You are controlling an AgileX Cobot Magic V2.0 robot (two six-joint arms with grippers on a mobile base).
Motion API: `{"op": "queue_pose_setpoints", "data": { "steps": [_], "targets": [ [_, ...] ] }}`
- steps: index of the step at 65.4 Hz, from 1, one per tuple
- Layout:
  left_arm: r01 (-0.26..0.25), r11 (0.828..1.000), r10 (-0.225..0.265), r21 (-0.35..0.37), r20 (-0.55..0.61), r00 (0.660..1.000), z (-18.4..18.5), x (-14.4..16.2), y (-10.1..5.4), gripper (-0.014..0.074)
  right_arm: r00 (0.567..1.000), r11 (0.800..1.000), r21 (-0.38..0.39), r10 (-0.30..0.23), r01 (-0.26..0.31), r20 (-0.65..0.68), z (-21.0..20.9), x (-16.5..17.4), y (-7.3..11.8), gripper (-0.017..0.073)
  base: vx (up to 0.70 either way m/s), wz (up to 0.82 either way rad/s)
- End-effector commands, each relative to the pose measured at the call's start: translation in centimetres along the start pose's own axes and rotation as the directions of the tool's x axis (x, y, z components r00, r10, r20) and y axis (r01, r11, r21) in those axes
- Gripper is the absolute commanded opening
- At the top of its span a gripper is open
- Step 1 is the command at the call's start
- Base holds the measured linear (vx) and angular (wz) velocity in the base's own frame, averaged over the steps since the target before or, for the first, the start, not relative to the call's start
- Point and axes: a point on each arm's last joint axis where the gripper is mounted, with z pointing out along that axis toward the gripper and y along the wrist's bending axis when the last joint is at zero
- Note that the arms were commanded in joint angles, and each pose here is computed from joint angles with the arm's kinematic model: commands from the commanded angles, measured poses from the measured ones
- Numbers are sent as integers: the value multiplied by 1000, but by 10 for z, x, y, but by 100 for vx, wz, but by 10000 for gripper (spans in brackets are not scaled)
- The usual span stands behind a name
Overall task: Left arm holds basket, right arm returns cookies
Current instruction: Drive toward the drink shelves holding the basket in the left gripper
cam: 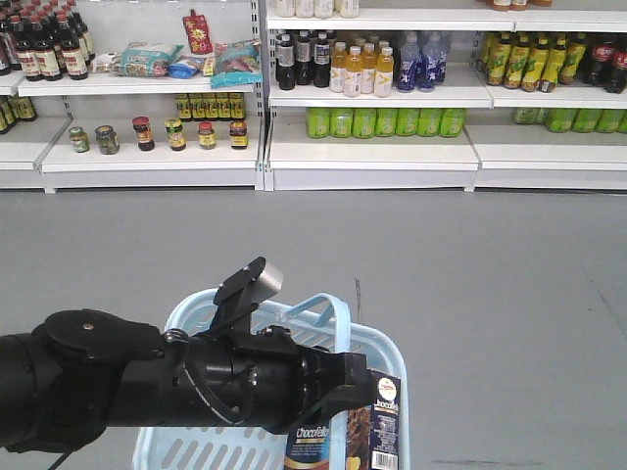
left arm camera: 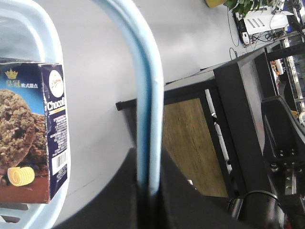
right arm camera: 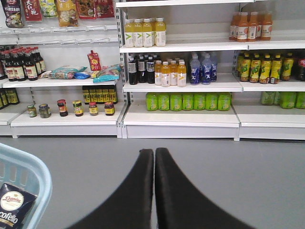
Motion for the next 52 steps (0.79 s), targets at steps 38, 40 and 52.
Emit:
{"op": "queue_pose_setpoints", "data": {
  "steps": [38, 40, 52],
  "targets": [
    [-7, 996, 5, 91, 24, 1000, -11, -5, -21, -6, 996, 1000, 1, -5, 5, 89, -1, -8, 0, -9, 35, 2],
    [-7, 996, 5, 91, 24, 1000, -11, -5, -21, -6, 996, 1000, 1, -5, 5, 89, -1, -8, 0, -9, 33, 2],
    [-7, 996, 5, 91, 24, 1000, -11, -5, -21, -6, 996, 1000, 1, -5, 5, 89, -1, -8, 0, -9, 32, 1]
  ]
}}
